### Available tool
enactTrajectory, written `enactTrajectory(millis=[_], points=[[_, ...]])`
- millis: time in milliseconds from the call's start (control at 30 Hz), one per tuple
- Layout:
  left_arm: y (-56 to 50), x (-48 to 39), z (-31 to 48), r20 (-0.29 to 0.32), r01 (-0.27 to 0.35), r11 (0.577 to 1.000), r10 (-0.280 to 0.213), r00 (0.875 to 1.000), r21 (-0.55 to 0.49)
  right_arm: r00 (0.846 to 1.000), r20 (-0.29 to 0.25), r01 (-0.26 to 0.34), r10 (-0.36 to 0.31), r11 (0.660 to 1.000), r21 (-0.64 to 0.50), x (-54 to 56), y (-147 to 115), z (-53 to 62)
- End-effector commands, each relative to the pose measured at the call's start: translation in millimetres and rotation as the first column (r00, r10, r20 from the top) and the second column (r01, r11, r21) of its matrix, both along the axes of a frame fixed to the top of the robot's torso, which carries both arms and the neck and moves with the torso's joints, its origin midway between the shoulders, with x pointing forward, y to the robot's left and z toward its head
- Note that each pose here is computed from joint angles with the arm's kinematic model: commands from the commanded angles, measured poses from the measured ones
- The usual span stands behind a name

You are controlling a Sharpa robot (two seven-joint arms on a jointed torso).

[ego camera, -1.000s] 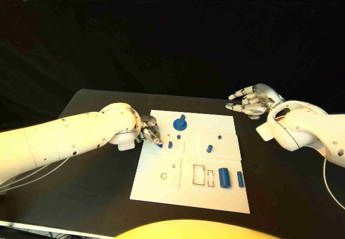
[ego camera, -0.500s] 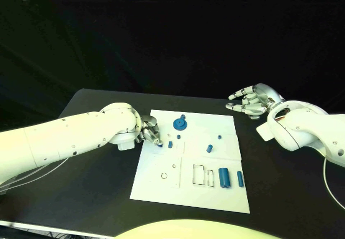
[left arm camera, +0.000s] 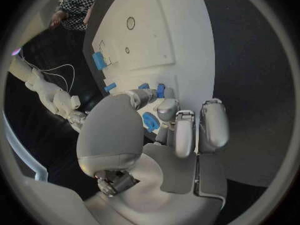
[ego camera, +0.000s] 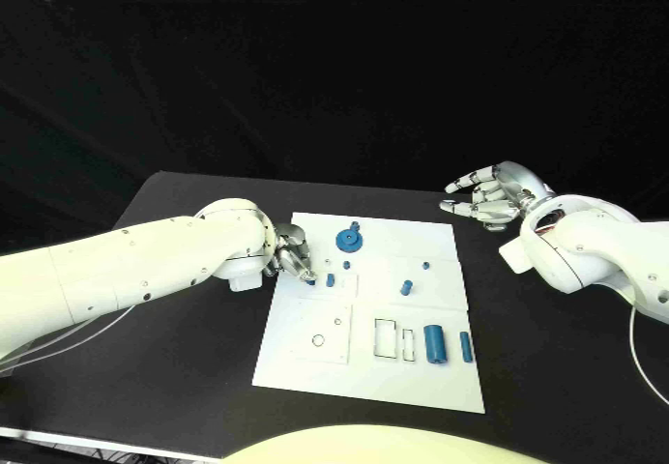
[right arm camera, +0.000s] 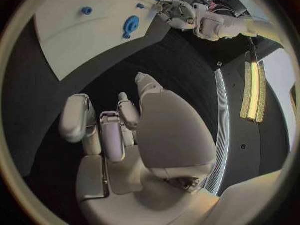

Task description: Assemble the parts on the task board

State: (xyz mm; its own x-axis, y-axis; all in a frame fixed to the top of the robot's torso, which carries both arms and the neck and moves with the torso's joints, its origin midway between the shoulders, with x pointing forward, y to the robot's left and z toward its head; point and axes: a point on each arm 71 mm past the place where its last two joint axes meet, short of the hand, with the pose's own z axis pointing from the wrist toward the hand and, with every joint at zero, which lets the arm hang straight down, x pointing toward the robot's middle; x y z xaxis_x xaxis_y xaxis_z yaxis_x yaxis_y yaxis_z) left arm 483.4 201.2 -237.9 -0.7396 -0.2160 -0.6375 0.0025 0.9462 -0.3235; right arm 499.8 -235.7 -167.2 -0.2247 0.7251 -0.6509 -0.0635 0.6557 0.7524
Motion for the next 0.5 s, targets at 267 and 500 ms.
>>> enactTrajectory(millis=[267, 500], points=[[-4.6, -3.0, -5.3, -0.038, 0.027, 1.0, -0.027, 0.999, 0.005, 1.0, 0.01, -0.017, 0.017, 1.0, -0.002, -1.0, 0.9, 0.6], [-5.0, -2.8, -6.0, -0.043, 0.028, 1.0, -0.028, 0.999, 0.011, 1.0, 0.01, -0.016, 0.016, 1.0, -0.002, -1.1, 0.4, 0.6]])
